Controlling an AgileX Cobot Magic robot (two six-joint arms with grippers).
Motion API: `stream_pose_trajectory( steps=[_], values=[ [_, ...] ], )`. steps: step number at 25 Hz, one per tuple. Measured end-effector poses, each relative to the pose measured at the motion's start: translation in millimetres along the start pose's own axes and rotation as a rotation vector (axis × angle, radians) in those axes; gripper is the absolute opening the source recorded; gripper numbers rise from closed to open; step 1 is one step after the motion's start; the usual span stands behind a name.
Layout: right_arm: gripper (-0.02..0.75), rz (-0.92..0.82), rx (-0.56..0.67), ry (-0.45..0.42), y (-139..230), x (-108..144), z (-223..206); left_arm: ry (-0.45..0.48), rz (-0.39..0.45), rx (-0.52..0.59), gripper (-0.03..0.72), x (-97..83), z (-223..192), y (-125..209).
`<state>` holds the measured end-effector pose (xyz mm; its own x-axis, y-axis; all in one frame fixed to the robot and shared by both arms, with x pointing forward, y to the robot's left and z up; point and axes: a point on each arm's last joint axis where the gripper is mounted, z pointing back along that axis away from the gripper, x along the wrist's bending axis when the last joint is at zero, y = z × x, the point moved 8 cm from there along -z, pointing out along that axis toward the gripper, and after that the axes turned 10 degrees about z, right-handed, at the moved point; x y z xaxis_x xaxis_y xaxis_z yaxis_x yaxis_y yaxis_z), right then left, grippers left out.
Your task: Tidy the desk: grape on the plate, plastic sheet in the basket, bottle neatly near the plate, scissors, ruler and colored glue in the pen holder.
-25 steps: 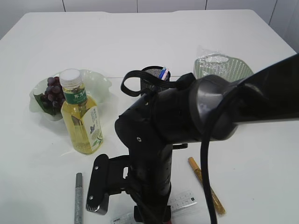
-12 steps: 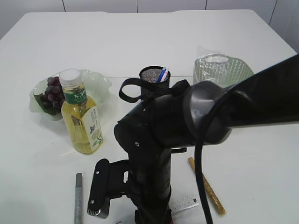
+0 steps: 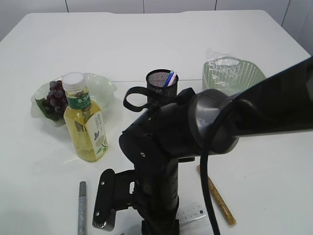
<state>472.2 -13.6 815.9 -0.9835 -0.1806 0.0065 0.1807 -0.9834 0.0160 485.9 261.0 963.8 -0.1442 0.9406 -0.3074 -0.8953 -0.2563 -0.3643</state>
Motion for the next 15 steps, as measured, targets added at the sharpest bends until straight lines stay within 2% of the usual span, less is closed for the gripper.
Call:
stream_pose_trajectory(
  steps=[6,15],
  values=[
    [0.272,0.000,-0.011,0.012,-1.8,-2.1,0.0,0.002,0.002,0.000,0.433,-0.3,0.0,0.0],
    [0.261,0.000,-0.021,0.025,-3.7,-4.3,0.1,0.003,0.003,0.000,0.433,-0.6,0.0,0.0]
  ],
)
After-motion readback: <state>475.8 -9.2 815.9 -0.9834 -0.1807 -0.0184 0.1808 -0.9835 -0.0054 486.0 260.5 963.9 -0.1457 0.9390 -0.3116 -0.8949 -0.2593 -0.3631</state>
